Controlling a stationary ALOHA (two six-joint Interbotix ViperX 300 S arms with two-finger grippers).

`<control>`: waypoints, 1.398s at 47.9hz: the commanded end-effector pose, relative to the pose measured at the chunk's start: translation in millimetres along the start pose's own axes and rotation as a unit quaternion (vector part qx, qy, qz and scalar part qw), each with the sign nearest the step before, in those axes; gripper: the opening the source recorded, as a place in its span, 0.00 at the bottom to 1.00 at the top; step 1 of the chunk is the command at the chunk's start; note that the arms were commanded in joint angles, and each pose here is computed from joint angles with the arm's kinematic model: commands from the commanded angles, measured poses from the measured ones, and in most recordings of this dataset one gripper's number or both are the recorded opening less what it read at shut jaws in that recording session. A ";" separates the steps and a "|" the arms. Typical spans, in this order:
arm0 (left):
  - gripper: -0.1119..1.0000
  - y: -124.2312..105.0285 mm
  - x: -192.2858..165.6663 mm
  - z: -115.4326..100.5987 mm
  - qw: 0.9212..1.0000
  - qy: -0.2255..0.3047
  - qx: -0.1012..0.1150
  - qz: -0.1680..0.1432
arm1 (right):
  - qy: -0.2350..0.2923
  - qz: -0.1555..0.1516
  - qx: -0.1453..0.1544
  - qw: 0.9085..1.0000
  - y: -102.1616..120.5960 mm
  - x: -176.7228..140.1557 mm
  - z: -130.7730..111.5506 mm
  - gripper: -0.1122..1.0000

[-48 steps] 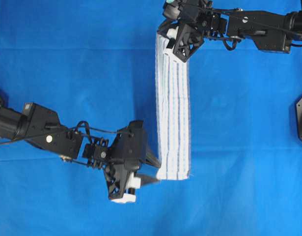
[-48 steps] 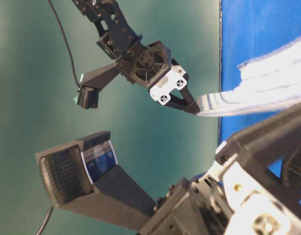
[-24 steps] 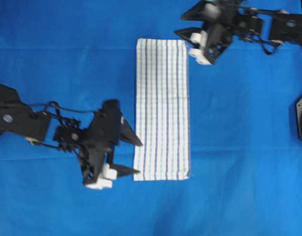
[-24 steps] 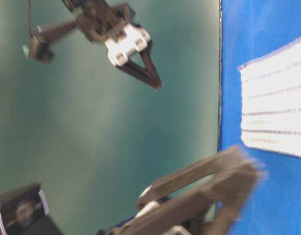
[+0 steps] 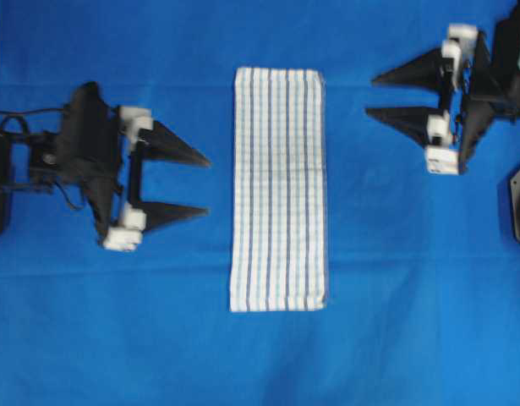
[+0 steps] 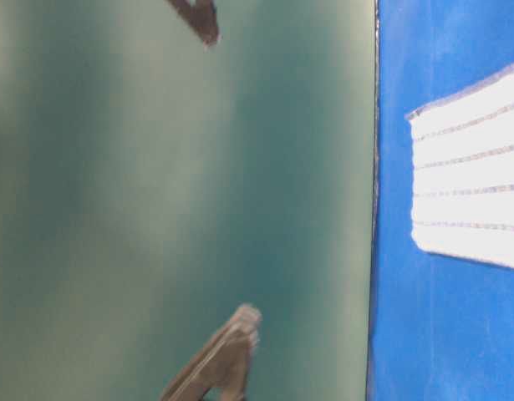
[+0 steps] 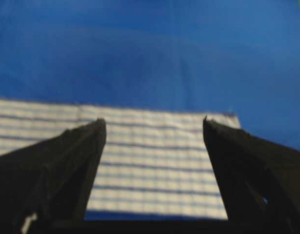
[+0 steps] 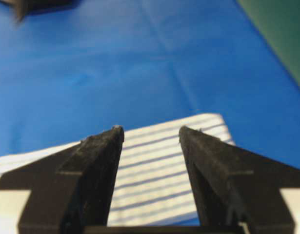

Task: Fold the blue towel.
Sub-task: 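Move both grippers to the strip's far end and grasp its corners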

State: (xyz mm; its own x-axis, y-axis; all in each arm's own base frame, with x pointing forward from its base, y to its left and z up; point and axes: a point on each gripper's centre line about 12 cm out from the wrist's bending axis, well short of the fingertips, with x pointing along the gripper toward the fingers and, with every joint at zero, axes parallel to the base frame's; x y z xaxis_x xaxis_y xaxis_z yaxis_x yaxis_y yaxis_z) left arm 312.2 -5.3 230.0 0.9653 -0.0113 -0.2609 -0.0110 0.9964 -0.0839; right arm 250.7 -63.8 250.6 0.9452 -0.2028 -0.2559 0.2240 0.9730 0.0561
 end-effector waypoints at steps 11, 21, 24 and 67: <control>0.76 6.3 -11.5 10.8 0.999 -0.041 -0.003 0.008 | -0.007 0.020 0.005 1.000 8.6 -1.2 -4.2 0.60; 0.76 12.3 -7.6 13.0 0.999 -0.042 -0.004 0.018 | -0.007 0.009 0.006 1.000 3.0 0.4 -3.0 0.60; 0.76 23.4 -3.9 14.2 0.999 -0.041 -0.007 0.035 | -0.005 -0.007 0.011 1.000 -5.5 2.2 -3.7 0.61; 0.92 186.5 94.7 -84.5 0.971 0.077 -0.072 0.214 | 0.164 -0.120 0.076 0.976 -126.3 132.6 -109.4 0.70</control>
State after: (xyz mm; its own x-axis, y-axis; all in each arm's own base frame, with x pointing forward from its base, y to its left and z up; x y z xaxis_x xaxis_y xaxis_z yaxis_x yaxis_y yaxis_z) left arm 373.6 162.2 104.1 0.8043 0.3580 -0.4742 -0.4390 0.8959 -0.0682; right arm 313.5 -193.2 103.7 0.7236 -0.3457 -0.5974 0.4881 0.8683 0.0887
